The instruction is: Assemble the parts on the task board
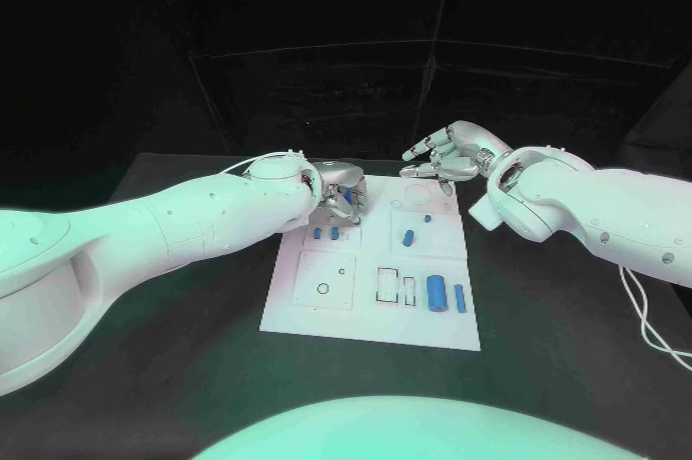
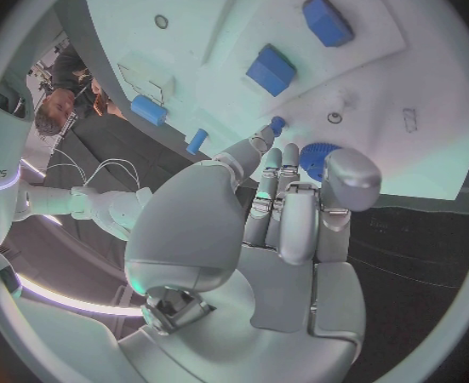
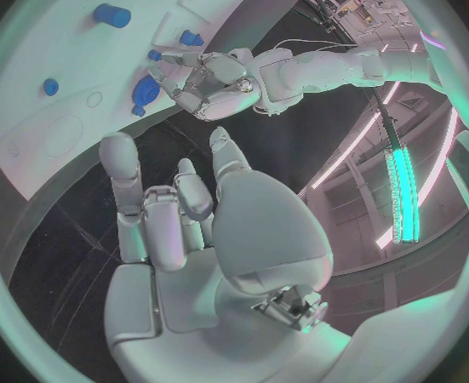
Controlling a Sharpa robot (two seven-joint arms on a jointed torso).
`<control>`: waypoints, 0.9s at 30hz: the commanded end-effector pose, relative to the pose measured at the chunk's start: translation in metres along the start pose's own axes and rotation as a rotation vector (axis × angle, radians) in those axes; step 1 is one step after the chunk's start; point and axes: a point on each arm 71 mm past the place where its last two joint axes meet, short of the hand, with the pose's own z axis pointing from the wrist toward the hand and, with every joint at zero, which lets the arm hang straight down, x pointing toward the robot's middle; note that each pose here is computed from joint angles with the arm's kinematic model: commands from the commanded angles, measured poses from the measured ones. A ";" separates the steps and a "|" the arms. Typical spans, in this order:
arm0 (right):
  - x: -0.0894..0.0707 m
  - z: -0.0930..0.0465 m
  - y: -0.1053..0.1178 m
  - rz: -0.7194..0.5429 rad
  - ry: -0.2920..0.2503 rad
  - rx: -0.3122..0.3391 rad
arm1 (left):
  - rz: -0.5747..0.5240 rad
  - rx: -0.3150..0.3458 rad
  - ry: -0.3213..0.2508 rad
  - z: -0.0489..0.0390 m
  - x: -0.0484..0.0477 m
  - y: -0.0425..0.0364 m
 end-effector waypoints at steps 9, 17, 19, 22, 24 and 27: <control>0.000 0.001 0.002 -0.002 0.003 -0.012 | -0.007 -0.017 0.043 0.0036 0.0024 -0.0006; 0.001 0.002 0.003 -0.002 0.004 -0.013 | -0.008 -0.021 0.044 0.0056 0.0029 -0.0006; 0.001 0.002 0.003 -0.002 0.004 -0.013 | -0.008 -0.020 0.046 0.0065 0.0035 -0.0012; 0.001 0.002 0.003 -0.002 0.005 -0.013 | -0.005 -0.020 0.052 0.0076 0.0048 -0.0018; 0.001 0.001 0.003 -0.002 0.004 -0.012 | -0.001 -0.020 0.054 0.0080 0.0054 -0.0020; 0.001 0.001 0.003 -0.002 0.004 -0.012 | 0.002 -0.021 0.056 0.0086 0.0061 -0.0021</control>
